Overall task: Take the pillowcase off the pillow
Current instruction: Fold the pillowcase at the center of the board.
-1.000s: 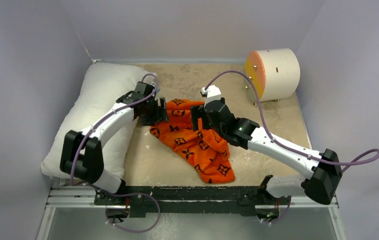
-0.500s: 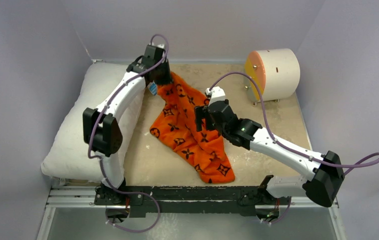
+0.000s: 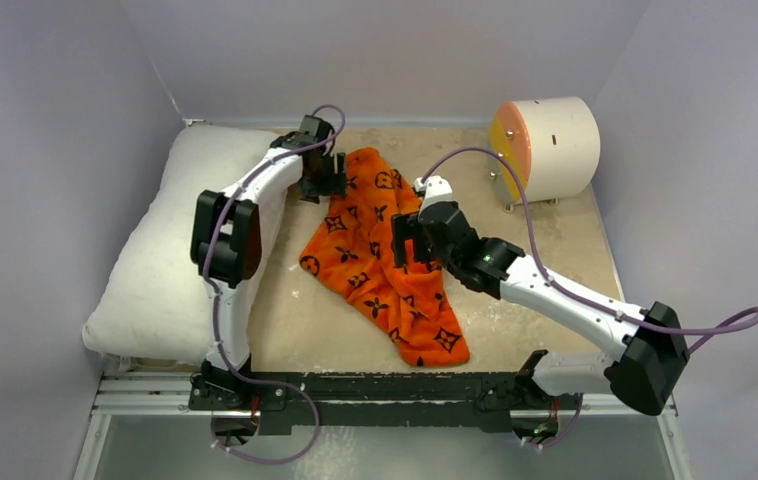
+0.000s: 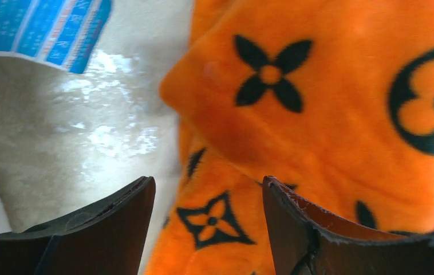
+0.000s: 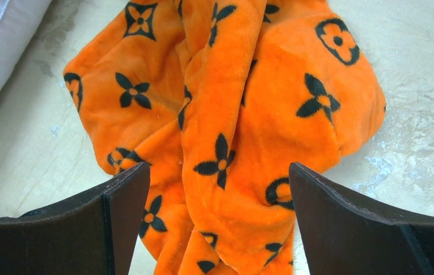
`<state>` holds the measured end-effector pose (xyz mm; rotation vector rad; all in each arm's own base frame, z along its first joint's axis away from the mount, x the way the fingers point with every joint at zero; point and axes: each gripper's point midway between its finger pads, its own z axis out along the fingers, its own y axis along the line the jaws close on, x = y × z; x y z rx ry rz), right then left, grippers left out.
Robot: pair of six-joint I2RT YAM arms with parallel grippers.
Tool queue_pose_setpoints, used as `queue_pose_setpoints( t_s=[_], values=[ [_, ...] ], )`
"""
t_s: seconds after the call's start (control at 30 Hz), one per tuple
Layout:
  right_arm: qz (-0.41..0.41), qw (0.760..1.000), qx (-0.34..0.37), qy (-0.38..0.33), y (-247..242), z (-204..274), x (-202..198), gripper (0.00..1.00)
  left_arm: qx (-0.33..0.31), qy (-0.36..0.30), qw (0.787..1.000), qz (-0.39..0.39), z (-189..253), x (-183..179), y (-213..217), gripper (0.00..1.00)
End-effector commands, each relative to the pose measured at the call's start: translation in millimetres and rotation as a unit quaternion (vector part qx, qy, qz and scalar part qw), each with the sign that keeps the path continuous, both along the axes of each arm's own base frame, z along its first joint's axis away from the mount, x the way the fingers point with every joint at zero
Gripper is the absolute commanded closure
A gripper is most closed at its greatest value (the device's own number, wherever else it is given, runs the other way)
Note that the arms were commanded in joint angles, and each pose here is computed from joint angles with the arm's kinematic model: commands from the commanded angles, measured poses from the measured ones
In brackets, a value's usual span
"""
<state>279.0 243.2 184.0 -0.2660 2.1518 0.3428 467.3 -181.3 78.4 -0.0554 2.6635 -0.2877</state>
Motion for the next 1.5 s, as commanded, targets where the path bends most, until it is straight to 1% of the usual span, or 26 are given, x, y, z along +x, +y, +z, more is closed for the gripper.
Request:
queue_pose_setpoints(
  t_s=[0.0, 0.1, 0.27, 0.43, 0.47, 0.5, 0.6, 0.7, 0.83, 0.97, 1.03, 1.1, 1.17, 1.27, 1.47],
  values=[
    [0.012, 1.000, 0.023, -0.017, 3.9, 12.2, 1.4, 0.08, -0.037, -0.115, 0.993, -0.003, 59.1, 28.0, 20.1, 0.32],
    [0.016, 0.999, 0.023, -0.020, 3.7, 14.2, 1.4, 0.08, -0.056, -0.126, 0.990, -0.011, 50.6, 35.2, 22.9, 0.32],
    [0.017, 0.999, 0.026, -0.026, 0.0, 20.2, -1.1, 0.08, -0.157, -0.116, 0.981, -0.003, 29.6, 52.3, 19.8, 0.32],
    [0.010, 0.999, 0.025, -0.026, -7.6, 20.0, -4.0, 0.08, -0.247, -0.148, 0.958, 0.007, 29.8, 60.6, -1.2, 0.32],
    [0.009, 0.999, 0.025, -0.025, -8.1, 19.8, -4.4, 0.08, -0.253, -0.142, 0.957, 0.015, 24.9, 59.4, -1.7, 0.32],
    [0.007, 0.999, 0.024, -0.024, -9.1, 19.3, -4.7, 0.08, -0.261, -0.152, 0.953, 0.018, 25.1, 62.9, -3.3, 0.32],
    [0.005, 0.999, 0.026, -0.024, -11.0, 21.3, -5.8, 0.08, -0.275, -0.143, 0.950, 0.039, 13.6, 62.6, -3.0, 0.33],
    [0.004, 0.999, 0.026, -0.026, -11.7, 21.8, -5.3, 0.08, -0.274, -0.134, 0.950, 0.058, 0.9, 59.9, 0.1, 0.33],
    [0.006, 0.999, 0.024, -0.024, -10.0, 20.5, -4.2, 0.08, -0.244, -0.125, 0.958, 0.079, -14.0, 55.7, 12.1, 0.33],
    [0.007, 0.999, 0.023, -0.024, -9.7, 20.3, -3.5, 0.08, -0.192, -0.094, 0.972, 0.097, -33.6, 42.8, 31.0, 0.33],
    [0.006, 0.999, 0.022, -0.024, -10.0, 19.4, -3.3, 0.08, -0.187, -0.085, 0.973, 0.102, -40.5, 36.9, 35.8, 0.33],
    [0.006, 0.999, 0.022, -0.023, -9.8, 18.6, -3.6, 0.08, -0.203, -0.082, 0.971, 0.101, -42.2, 33.6, 33.2, 0.33],
    [0.006, 0.999, 0.023, -0.022, -9.8, 18.2, -3.8, 0.08, -0.234, -0.104, 0.962, 0.098, -35.2, 38.6, 25.8, 0.33],
    [0.006, 1.000, 0.021, -0.021, -10.4, 17.1, -4.1, 0.08, -0.287, -0.111, 0.946, 0.100, -30.7, 40.8, 13.1, 0.33],
    [0.003, 1.000, 0.021, -0.021, -11.4, 17.8, -3.8, 0.08, -0.337, -0.104, 0.929, 0.112, -31.9, 39.8, 2.1, 0.34]
  ],
)
